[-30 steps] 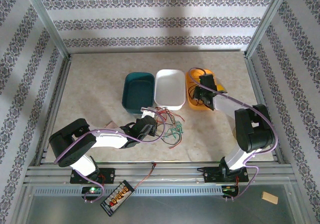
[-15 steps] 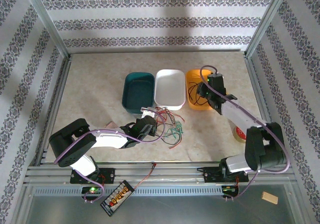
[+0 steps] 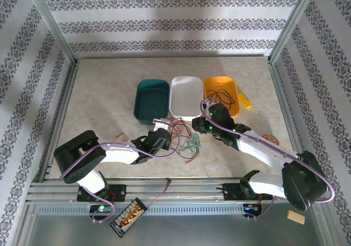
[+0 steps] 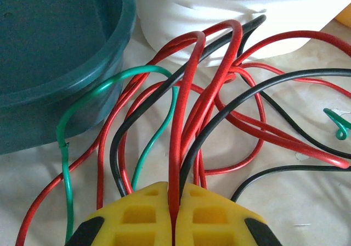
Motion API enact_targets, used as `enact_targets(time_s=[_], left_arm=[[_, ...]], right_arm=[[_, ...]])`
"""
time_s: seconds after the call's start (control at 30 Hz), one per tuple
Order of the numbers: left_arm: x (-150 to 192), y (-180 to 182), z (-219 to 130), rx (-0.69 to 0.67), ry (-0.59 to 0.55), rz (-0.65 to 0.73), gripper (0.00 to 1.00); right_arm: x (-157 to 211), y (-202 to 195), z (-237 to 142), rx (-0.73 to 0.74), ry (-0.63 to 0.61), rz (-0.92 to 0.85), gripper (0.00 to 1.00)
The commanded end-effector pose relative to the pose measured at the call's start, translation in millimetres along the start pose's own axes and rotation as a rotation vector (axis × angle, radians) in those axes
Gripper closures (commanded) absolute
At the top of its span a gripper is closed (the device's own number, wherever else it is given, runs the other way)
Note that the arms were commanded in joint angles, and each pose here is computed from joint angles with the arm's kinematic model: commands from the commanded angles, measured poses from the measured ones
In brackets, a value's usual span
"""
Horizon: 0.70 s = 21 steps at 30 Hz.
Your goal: Untangle the cables
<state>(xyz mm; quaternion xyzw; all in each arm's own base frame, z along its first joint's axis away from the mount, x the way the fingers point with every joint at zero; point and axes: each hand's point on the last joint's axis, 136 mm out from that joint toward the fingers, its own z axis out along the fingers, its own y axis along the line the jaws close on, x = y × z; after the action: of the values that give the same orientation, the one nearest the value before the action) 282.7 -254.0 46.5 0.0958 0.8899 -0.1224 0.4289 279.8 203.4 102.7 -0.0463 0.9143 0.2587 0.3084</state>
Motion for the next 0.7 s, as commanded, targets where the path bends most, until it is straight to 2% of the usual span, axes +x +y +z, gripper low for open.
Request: enact_targets(time_s=[0.0,0.27,0.67], left_arm=[[-2.6,9.2,-0.7,-0.028,-0.013,-0.023,1.00],[-1.9,11.6,-2.5,-0.032,-0.017,-0.030,1.00],[-3.3,8.6,-0.4,-0.027,-0.012,-0.025,1.00]], right_arm=[[8.1,6.1,10.2,-0.048,0.039,0.007,0.68],[11.6,18.1,20.6,-0.107,0.097,-0.011,0.71],[14.0,25.8,20.7,-0.143,0.103,-0.008,0.71]])
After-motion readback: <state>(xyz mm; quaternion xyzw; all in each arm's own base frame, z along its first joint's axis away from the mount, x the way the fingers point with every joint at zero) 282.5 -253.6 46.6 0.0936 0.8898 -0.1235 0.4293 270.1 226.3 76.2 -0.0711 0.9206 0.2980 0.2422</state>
